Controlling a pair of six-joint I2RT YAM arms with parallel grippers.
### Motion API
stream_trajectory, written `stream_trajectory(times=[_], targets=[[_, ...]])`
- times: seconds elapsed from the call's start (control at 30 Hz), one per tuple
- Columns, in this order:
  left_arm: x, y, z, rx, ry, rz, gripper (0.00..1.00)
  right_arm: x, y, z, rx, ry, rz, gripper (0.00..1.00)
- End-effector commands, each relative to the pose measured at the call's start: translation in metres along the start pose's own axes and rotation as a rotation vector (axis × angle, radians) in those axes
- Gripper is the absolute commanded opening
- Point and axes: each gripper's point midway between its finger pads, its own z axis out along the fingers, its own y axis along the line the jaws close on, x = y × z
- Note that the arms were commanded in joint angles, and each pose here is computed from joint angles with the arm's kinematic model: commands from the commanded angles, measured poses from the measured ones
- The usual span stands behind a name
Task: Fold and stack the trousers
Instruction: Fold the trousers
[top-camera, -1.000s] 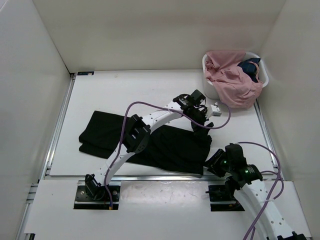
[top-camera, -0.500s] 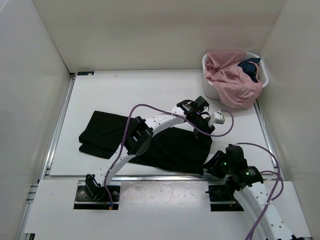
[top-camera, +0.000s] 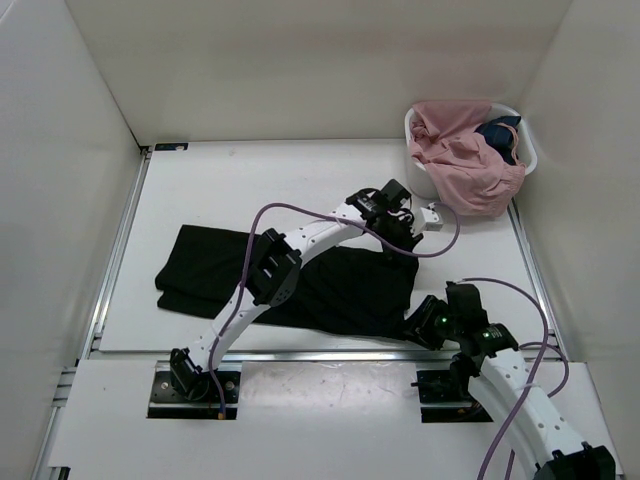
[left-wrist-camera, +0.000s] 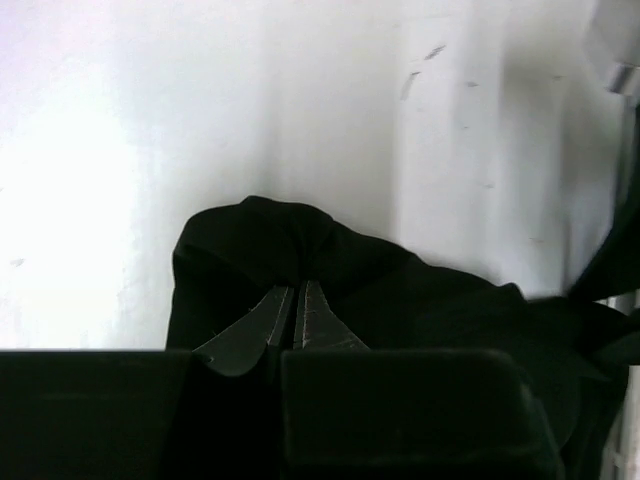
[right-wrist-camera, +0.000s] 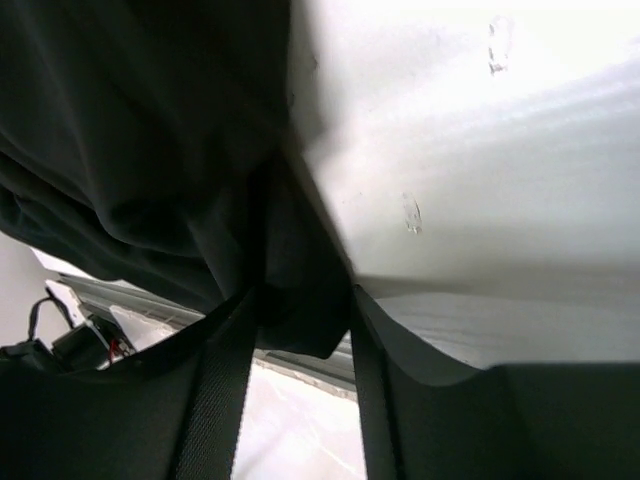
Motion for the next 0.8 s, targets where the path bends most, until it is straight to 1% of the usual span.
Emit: stream_trajectory(times=[0.0, 0.03, 0.07, 0.17, 0.23, 0.3, 0.37, 0.47, 0.5, 0.6, 0.63, 0.67, 0.7, 0.73, 0.77], targets=[[-0.038, 0.007, -0.030, -0.081, -0.072, 0.068, 0.15, 0.007, -0.019, 0.009, 0.052, 0.031, -0.036, 0.45], [-0.037, 0.011, -0.030, -0.101, -0.065, 0.067, 0.15, 0.006, -0.019, 0.010, 0.052, 0.031, -0.036, 0.41], [-0.039, 0.013, -0.030, -0.113, -0.069, 0.072, 0.15, 0.005, -0.017, 0.010, 0.045, 0.025, -0.030, 0.25], [-0.036, 0.030, -0.038, -0.163, -0.070, 0.061, 0.15, -0.006, -0.013, 0.013, 0.042, -0.026, -0.012, 0.01], [-0.033, 0.040, -0.043, -0.200, -0.062, 0.052, 0.15, -0.009, -0.009, 0.013, 0.027, -0.038, -0.007, 0.00], [-0.032, 0.065, -0.055, -0.290, -0.066, 0.036, 0.15, -0.008, -0.015, 0.009, 0.064, -0.040, 0.002, 0.00], [-0.027, 0.084, -0.066, -0.356, -0.060, 0.022, 0.15, -0.007, -0.014, 0.004, 0.056, -0.046, -0.012, 0.00], [-0.026, 0.088, -0.068, -0.377, -0.053, 0.020, 0.15, 0.003, -0.021, 0.002, 0.058, -0.030, 0.004, 0.00], [-0.032, 0.087, -0.071, -0.383, -0.068, 0.029, 0.15, 0.004, -0.021, 0.000, 0.052, -0.036, 0.001, 0.00], [-0.029, 0.086, -0.069, -0.371, -0.064, 0.025, 0.15, 0.001, -0.017, -0.001, 0.032, -0.052, 0.015, 0.00], [-0.029, 0.086, -0.069, -0.371, -0.064, 0.025, 0.19, 0.001, -0.017, 0.000, 0.034, -0.050, 0.016, 0.04], [-0.029, 0.086, -0.069, -0.371, -0.064, 0.025, 0.19, 0.001, -0.017, 0.001, 0.037, -0.047, 0.017, 0.13], [-0.029, 0.086, -0.069, -0.371, -0.062, 0.034, 0.21, 0.005, -0.020, 0.002, 0.057, -0.020, 0.027, 0.33], [-0.029, 0.086, -0.069, -0.371, -0.062, 0.034, 0.24, 0.006, -0.023, 0.002, 0.069, -0.010, 0.017, 0.43], [-0.033, 0.085, -0.073, -0.374, -0.069, 0.039, 0.38, 0.001, -0.015, -0.003, 0.056, -0.020, -0.020, 0.50]])
